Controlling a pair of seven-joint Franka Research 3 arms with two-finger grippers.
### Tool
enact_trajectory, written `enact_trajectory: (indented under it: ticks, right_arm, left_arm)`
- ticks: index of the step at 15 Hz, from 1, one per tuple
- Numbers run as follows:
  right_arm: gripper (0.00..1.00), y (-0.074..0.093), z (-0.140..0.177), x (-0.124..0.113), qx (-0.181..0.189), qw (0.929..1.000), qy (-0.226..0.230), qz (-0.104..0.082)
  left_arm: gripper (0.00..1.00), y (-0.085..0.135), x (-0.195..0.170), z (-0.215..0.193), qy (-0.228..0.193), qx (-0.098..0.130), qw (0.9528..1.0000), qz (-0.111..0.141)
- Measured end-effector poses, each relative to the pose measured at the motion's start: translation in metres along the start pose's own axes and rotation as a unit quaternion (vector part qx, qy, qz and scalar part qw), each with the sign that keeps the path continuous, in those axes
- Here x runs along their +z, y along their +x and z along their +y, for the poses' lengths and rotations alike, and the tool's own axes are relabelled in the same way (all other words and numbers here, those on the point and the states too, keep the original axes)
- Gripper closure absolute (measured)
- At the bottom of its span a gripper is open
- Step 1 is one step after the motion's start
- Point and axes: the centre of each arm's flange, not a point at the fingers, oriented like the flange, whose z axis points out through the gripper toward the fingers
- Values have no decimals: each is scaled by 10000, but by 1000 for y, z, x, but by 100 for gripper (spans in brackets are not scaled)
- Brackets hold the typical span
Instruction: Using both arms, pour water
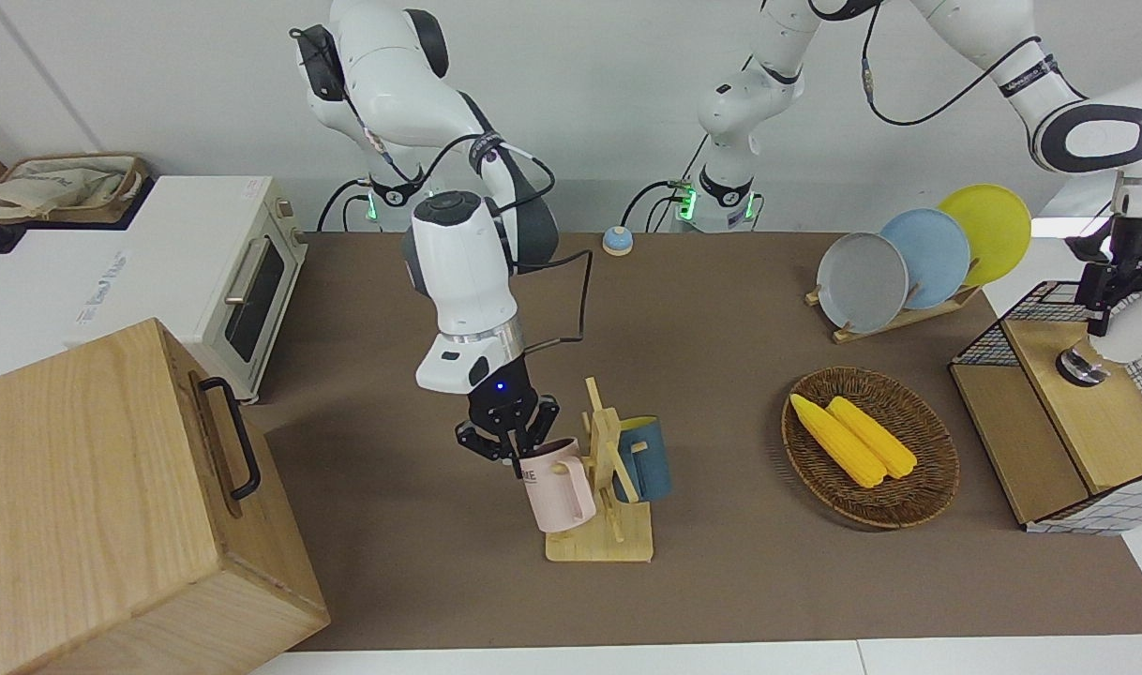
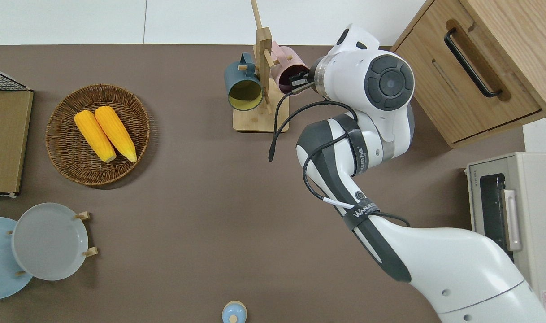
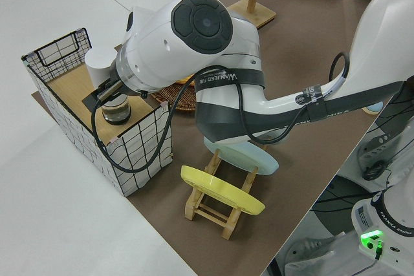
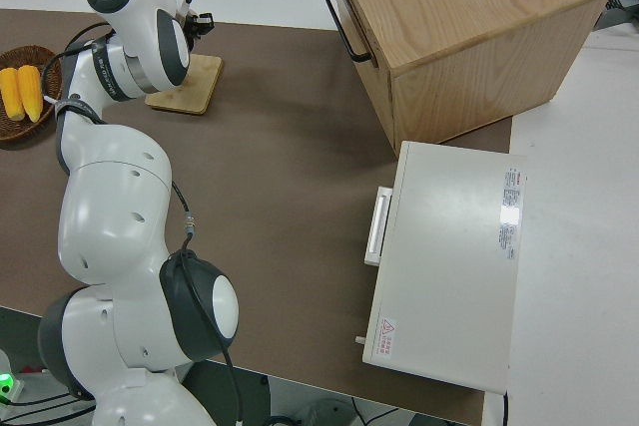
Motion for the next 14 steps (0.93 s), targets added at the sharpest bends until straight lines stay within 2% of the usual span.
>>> enact_trajectory:
  ticks: [5, 8, 9, 12, 14]
  right_arm:
    - [95, 1, 16, -7, -95, 9997, -140, -196]
    - [95, 3, 36, -24, -203, 9987, -291, -367]
    - [95, 4, 42, -29, -217, 9985, -310, -404]
    - [95, 3, 67, -40, -296, 9976, -371, -501]
    - [95, 2, 84, -44, -348, 9971, -411, -544]
  left_arm:
    - [0, -6, 13, 0, -54, -39, 10000, -57]
    - [2, -8, 19, 0, -81, -34, 9999, -91]
    - [5, -9, 21, 0, -90, -45, 9999, -92]
    - [35, -9, 22, 0, -108, -107, 9999, -61]
    - [35, -9, 22, -1, -106, -120, 9999, -48]
